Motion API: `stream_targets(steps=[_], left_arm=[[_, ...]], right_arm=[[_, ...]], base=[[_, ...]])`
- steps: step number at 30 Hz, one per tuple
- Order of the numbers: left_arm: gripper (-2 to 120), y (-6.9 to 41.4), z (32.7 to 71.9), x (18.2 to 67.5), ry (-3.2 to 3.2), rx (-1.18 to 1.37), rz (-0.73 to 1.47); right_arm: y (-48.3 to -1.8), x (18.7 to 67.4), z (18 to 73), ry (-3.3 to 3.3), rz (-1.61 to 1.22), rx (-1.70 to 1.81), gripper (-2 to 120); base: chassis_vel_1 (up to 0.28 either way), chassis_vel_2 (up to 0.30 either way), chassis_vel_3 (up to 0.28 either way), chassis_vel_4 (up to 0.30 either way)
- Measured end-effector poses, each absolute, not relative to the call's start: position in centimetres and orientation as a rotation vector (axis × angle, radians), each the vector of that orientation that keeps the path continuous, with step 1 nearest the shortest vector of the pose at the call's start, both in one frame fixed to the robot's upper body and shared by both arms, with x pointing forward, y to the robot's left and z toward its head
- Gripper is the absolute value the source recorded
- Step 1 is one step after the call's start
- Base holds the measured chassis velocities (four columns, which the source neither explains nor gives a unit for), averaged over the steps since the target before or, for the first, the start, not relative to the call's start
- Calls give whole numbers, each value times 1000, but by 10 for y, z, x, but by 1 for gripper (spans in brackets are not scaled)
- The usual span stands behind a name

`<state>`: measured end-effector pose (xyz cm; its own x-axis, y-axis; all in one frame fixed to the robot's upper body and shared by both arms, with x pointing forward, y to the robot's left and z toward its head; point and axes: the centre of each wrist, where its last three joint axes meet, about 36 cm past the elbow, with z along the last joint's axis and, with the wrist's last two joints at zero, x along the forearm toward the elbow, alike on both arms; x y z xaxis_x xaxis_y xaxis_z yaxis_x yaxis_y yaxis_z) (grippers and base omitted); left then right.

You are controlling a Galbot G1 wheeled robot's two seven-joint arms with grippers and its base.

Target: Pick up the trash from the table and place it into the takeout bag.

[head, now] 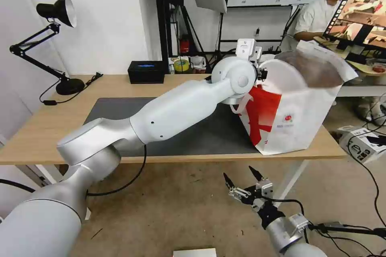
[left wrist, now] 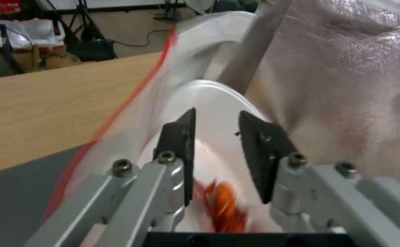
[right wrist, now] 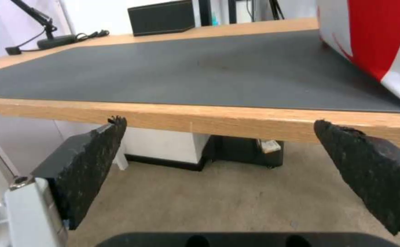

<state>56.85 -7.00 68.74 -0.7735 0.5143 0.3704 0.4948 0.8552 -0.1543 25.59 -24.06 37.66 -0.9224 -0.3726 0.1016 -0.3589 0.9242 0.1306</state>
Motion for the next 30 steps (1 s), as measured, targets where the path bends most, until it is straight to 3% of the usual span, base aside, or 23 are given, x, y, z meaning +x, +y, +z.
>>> stream_targets(steps=[4,9,13,16,21,24,30], left_arm=[[56,-66,690,568,-2643,-751,98],[71,-48,701,565,-2729,-777,191],[83,-19,710,565,-2801,-822,310],[97,31,708,566,-2898,-851,393],[100,85,689,563,-3005,-909,380],[100,146,659,555,-3053,-889,380],[100,200,626,527,-3123,-833,392]], right_arm=[[-241,256,377,-2959,-166,565,100],[-241,256,377,-2959,-166,565,100],[-241,256,377,-2959,-166,565,100],[-241,256,377,-2959,-166,565,100],[-241,256,377,-2959,-166,565,100],[-241,256,377,-2959,-166,564,100],[-241,256,377,-2959,-166,565,100]], base=[[0,0,0,0],[0,0,0,0],[0,0,0,0],[0,0,0,0],[0,0,0,0],[0,0,0,0],[0,0,0,0]])
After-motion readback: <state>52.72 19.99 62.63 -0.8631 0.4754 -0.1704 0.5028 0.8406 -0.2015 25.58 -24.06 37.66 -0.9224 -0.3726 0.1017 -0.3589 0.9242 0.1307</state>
